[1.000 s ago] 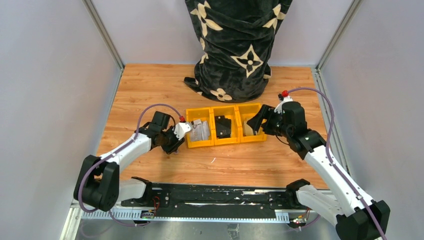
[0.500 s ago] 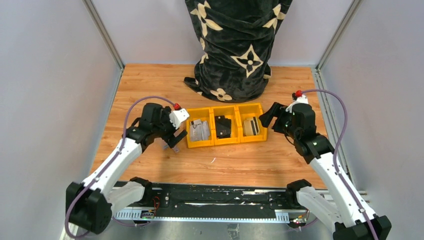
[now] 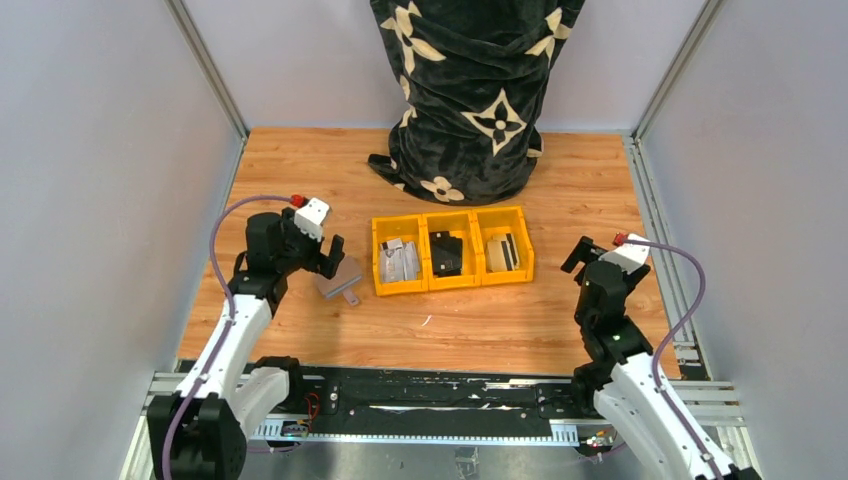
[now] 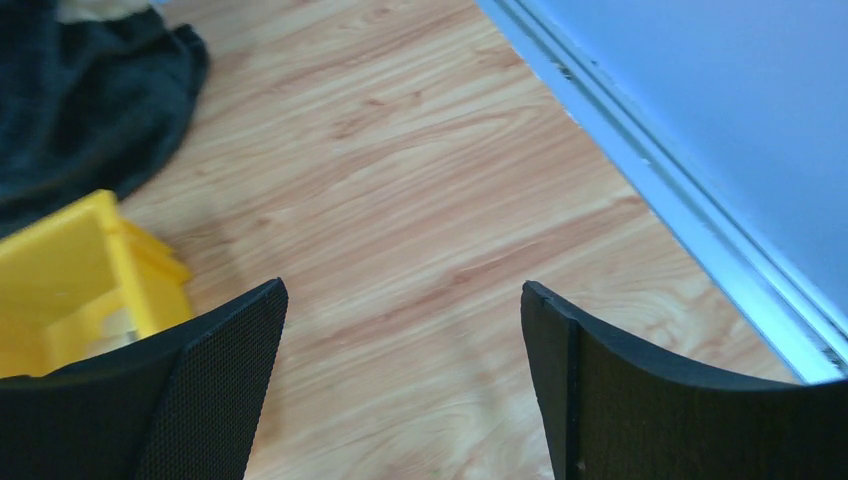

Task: Take the credit cards out of the card holder
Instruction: Reset both arms

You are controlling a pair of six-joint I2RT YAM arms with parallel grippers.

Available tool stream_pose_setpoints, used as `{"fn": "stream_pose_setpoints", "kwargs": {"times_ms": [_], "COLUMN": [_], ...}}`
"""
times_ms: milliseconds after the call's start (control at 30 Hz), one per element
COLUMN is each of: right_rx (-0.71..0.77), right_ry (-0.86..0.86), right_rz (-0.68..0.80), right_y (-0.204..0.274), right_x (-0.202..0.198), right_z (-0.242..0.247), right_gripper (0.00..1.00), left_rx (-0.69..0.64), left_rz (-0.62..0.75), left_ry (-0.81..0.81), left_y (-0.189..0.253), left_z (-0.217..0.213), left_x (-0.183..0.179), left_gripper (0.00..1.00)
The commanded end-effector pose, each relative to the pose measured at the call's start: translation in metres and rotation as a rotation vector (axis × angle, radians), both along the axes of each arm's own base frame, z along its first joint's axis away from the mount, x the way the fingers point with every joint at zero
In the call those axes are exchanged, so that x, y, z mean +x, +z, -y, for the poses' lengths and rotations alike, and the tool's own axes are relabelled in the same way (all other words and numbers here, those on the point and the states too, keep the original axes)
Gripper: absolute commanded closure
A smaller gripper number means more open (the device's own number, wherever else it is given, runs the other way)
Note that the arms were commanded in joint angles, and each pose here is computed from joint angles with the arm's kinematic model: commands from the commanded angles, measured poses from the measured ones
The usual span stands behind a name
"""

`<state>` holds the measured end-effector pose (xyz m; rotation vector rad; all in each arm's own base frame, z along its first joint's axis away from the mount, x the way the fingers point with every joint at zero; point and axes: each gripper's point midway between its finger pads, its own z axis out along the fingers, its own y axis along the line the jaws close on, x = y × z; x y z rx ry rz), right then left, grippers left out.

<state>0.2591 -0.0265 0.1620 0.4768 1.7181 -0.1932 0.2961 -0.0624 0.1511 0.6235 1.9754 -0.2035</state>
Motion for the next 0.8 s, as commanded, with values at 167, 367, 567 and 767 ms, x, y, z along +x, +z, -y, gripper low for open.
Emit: {"fn": "stream_pose_setpoints", "kwargs": {"times_ms": [167, 367, 567, 767], "right_rx": [-0.207, -0.252, -0.274, -0.346], "right_ry": [-0.187, -0.204, -0.177, -0.001], "right_rz": [-0.003, -0.039, -0.013, -0.001], "right_y": [-0.016, -0.044, -0.055, -0.059], "right_x": [0.022, 0.034, 0.042, 0.054], "right_z": [0.037, 0.044, 0.042, 0.021], "right_gripper": [0.1, 0.1, 0.1, 0.09], "left_rx": [-0.174, -0.188, -0.175, -0.212], "left_rz": [0.165, 0.314, 0.433, 0.537], "left_ry": [0.243, 0.312, 0.345, 0.354], "left_y": [-0.032, -0.031, -0.024, -0.03], "left_z": [-0.02, -0.034, -0.043, -0.045], "left_x": [0.04, 0.049, 0.049, 0.035], "left_gripper": [0.0, 0.0, 0.0, 0.0]}}
